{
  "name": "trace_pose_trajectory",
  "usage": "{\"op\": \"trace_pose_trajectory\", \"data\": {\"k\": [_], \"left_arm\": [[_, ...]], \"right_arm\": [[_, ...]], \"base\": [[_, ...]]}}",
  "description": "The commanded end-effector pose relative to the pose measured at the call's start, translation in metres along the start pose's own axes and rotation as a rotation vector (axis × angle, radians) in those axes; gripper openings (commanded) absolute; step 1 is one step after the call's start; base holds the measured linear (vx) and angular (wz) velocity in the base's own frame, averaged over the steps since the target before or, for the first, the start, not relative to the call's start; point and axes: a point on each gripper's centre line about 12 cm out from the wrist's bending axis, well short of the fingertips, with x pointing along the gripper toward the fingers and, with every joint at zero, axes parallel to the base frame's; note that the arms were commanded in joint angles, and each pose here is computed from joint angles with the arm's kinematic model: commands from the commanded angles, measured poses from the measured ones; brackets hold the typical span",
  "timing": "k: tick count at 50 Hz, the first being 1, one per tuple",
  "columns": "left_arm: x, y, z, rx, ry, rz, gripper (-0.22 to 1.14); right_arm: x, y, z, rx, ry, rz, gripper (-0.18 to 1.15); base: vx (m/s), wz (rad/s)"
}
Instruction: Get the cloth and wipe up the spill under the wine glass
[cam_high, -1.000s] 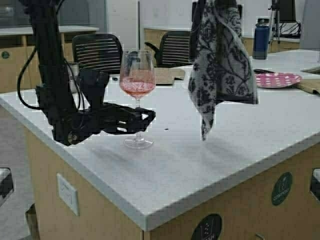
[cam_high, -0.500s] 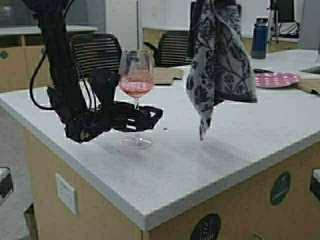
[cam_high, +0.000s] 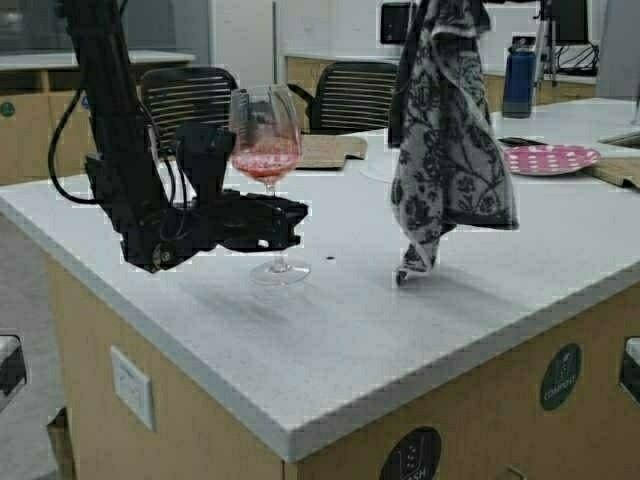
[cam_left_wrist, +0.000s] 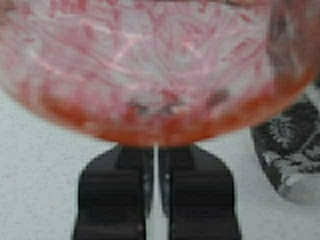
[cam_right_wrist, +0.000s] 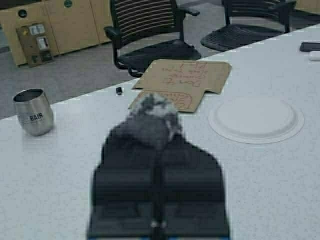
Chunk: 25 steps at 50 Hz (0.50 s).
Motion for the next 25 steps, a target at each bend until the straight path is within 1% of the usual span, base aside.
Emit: {"op": "trace_pose_trajectory", "data": {"k": [1, 7, 13, 16, 25], "left_arm": [[-0.003, -0.004, 0.042, 0.02, -0.068, -0.009, 0.1], [-0.018, -0.01, 0.074, 0.027, -0.094, -0.008, 0.1], [-0.033, -0.015, 0.11, 0.044, -0.098, -0.002, 0.1], [-0.039, -0.017, 0.129, 0.056, -0.101, 0.004, 0.1], [-0.053, -0.02, 0.195, 0.074, -0.117, 0.029, 0.09]], "right_arm": [[0.031, 0.002, 0.007, 0.001, -0.04, 0.001, 0.06], [0.062, 0.003, -0.005, 0.006, -0.029, 0.002, 0.06], [0.085, 0.015, -0.027, 0.004, 0.003, 0.025, 0.06], [0.091, 0.026, -0.04, 0.001, 0.025, 0.049, 0.06], [0.103, 0.069, -0.095, -0.011, 0.12, 0.133, 0.06]], "base": [[0.0, 0.0], [0.0, 0.0], [0.0, 0.0], [0.0, 0.0], [0.0, 0.0]]}}
